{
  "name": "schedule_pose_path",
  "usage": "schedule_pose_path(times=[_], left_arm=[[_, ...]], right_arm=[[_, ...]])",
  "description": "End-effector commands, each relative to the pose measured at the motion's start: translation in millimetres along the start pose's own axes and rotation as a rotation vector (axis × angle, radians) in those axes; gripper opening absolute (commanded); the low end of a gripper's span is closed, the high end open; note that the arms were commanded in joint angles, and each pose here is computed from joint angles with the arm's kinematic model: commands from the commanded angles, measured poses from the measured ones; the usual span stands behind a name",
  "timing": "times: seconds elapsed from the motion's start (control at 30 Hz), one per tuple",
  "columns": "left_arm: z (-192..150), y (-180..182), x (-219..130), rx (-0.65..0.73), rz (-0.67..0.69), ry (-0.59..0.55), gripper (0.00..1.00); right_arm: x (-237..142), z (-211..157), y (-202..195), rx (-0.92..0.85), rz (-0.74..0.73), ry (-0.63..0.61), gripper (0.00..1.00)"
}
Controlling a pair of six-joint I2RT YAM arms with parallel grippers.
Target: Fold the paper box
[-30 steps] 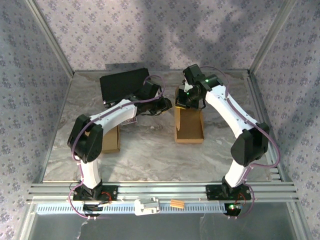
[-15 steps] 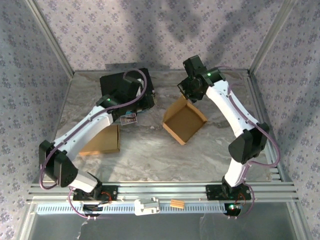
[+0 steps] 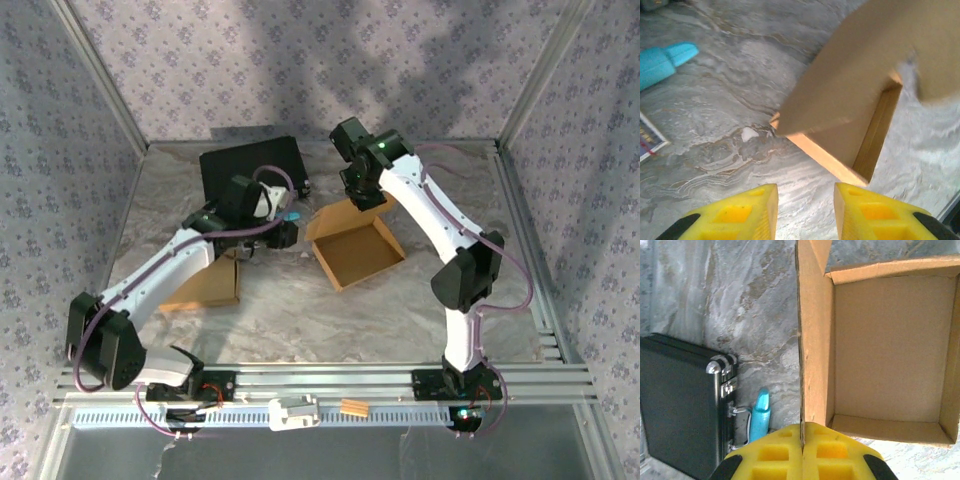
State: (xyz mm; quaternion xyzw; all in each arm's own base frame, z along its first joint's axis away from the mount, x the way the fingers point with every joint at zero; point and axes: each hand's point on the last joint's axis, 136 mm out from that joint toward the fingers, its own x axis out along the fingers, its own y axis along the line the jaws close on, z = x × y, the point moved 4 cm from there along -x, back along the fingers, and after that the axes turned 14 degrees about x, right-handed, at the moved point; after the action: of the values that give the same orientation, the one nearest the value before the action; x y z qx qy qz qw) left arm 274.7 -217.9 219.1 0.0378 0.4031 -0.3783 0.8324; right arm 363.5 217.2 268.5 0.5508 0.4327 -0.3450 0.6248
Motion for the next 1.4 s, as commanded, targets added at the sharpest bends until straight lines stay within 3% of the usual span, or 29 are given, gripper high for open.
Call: schedule_pose_path(times=[0.0, 0.4, 0.67, 0.8, 1.03, 1.3, 1.33, 1.37], left_arm=[[18.4, -12.6, -10.2, 0.261, -0.023, -0.153, 0.35], [30.5, -31.1, 23.7, 0.430, -0.101, -0.169, 0.37], [39.5, -30.9, 39.7, 0.448, -0.093, -0.147, 0.34], [41.9, -35.8, 49.1, 0.460, -0.110, -0.133, 0.27], [42.9, -36.1, 53.0, 0.462, -0.093, -0.117, 0.06], [41.3, -41.7, 51.1, 0.491, -0.089, -0.115, 0.00], [40.1, -41.7, 49.6, 0.505, -0.087, -0.113, 0.00], [38.6, -41.4, 47.3, 0.528, -0.082, -0.106, 0.00]], right_arm=[[-5.3, 5.5, -5.8, 0.024, -0.024, -0.038, 0.00], [-2.5, 11.1, -3.0, -0.003, -0.036, -0.017, 0.00], [-2.4, 10.9, -3.0, -0.019, -0.042, 0.008, 0.00], [-2.8, 13.5, -3.8, -0.024, -0.044, 0.012, 0.00], [-3.6, 17.7, -5.1, -0.021, -0.039, 0.013, 0.00], [1.5, 11.8, -1.8, -0.049, -0.006, 0.060, 0.00], [0.7, 11.9, 1.3, -0.075, 0.014, 0.071, 0.01], [-1.9, 13.9, 5.4, -0.115, 0.036, 0.076, 0.09]])
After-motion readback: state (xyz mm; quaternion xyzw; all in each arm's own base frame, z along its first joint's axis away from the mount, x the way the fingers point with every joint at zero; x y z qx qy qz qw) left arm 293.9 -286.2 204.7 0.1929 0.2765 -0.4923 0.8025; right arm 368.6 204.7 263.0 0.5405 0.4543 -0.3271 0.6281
